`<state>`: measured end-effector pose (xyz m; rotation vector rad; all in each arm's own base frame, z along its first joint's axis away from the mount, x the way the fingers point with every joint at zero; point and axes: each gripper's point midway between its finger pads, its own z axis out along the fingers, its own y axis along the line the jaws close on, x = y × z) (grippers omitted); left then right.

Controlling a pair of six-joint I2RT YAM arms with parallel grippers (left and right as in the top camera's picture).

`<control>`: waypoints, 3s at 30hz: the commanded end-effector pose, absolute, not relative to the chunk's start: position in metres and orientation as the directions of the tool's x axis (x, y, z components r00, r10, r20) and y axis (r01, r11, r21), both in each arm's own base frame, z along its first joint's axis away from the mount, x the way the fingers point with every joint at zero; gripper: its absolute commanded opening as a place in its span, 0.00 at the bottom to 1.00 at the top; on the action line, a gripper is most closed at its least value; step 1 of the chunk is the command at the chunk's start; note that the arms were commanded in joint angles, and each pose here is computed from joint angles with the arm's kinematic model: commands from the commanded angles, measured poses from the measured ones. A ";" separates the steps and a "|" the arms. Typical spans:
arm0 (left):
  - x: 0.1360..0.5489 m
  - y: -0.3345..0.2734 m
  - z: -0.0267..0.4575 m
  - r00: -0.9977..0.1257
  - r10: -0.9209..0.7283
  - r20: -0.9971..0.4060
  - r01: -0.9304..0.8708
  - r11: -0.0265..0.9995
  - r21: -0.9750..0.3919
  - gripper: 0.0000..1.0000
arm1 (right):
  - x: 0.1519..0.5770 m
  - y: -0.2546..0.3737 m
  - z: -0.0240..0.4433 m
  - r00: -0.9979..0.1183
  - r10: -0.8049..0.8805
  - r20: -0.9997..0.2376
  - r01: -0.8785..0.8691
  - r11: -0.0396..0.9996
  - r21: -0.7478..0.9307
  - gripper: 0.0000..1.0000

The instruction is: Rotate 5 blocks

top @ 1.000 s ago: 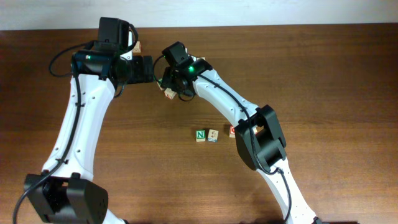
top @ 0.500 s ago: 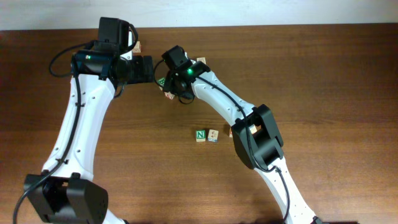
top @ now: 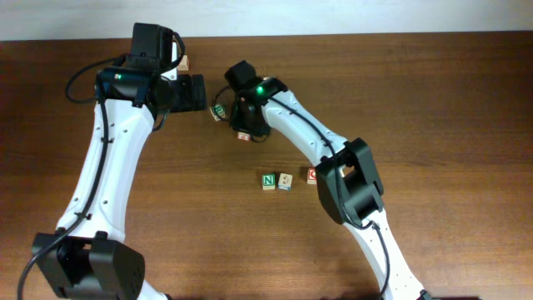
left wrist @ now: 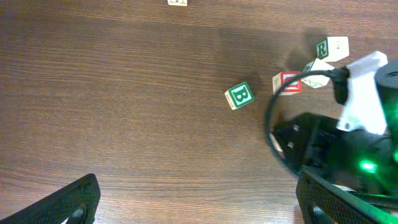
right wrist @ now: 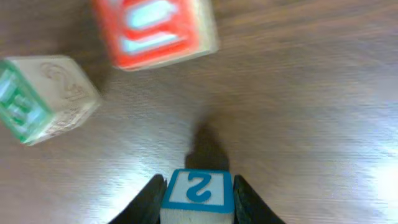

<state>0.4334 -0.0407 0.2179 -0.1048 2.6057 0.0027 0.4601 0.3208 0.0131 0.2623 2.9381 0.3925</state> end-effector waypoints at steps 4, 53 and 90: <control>0.438 -0.039 0.224 -0.847 -0.087 -0.525 -0.093 0.996 -0.016 0.99 | 0.459 0.248 0.032 -0.995 0.078 -0.068 0.061 0.973 0.224 0.23; 0.438 -0.039 0.224 -0.847 -0.087 -0.525 -0.093 0.996 -0.016 0.99 | 0.330 0.067 -0.002 -0.995 -0.101 -0.008 -0.101 0.994 0.035 0.25; 0.438 -0.039 0.224 -0.847 -0.087 -0.525 -0.093 0.996 -0.016 0.99 | 0.319 0.150 0.004 -1.000 -0.018 0.013 -0.014 0.964 0.264 0.25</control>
